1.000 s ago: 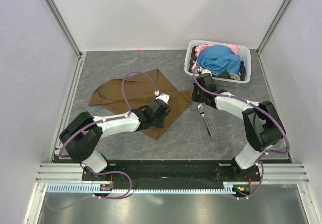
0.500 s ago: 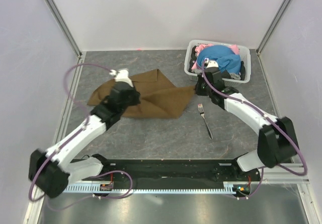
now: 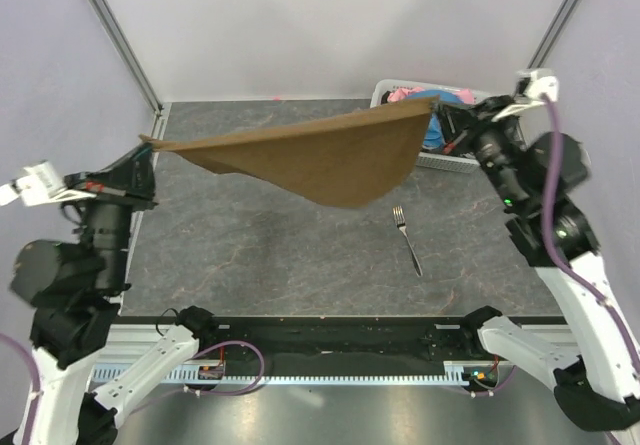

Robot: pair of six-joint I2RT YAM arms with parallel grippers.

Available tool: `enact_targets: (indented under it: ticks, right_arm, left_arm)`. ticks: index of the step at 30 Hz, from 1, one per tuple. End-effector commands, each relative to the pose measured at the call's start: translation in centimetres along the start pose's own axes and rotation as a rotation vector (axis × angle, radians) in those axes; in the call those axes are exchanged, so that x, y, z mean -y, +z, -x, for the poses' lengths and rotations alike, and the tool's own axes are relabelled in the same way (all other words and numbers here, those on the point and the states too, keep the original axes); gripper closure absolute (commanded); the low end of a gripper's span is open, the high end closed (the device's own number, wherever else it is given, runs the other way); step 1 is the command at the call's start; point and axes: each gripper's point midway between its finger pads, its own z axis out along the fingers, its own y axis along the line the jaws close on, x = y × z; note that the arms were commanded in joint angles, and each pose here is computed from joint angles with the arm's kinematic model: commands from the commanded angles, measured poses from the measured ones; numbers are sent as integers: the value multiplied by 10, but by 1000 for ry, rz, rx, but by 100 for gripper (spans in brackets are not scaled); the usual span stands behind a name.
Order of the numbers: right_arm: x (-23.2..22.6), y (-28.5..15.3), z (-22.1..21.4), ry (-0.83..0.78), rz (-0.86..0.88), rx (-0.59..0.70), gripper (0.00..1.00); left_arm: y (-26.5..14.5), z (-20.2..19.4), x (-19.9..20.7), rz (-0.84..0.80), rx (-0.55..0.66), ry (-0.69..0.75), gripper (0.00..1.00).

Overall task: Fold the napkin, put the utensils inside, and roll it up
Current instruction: Flatten the napkin out

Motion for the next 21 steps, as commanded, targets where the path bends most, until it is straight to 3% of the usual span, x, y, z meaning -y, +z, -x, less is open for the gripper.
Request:
enact_targets:
  ticks: [1,5,14,21]
  right_arm:
    - [-16,-25,67,-24,28,141,100]
    - [-15,-6,77,-25,-2,159,100]
    - [7,127,-10,-34,-69,-34,100]
    - [12,187,-35,-48,-77,-68,100]
  left_arm:
    - [-13,43,-12,63,79,80,98]
    - [-5,50,-7,69,84,106,98]
    - [85,-15,-8,194,-52,369,98]
    - [144,-32,-43,203,-141,322,98]
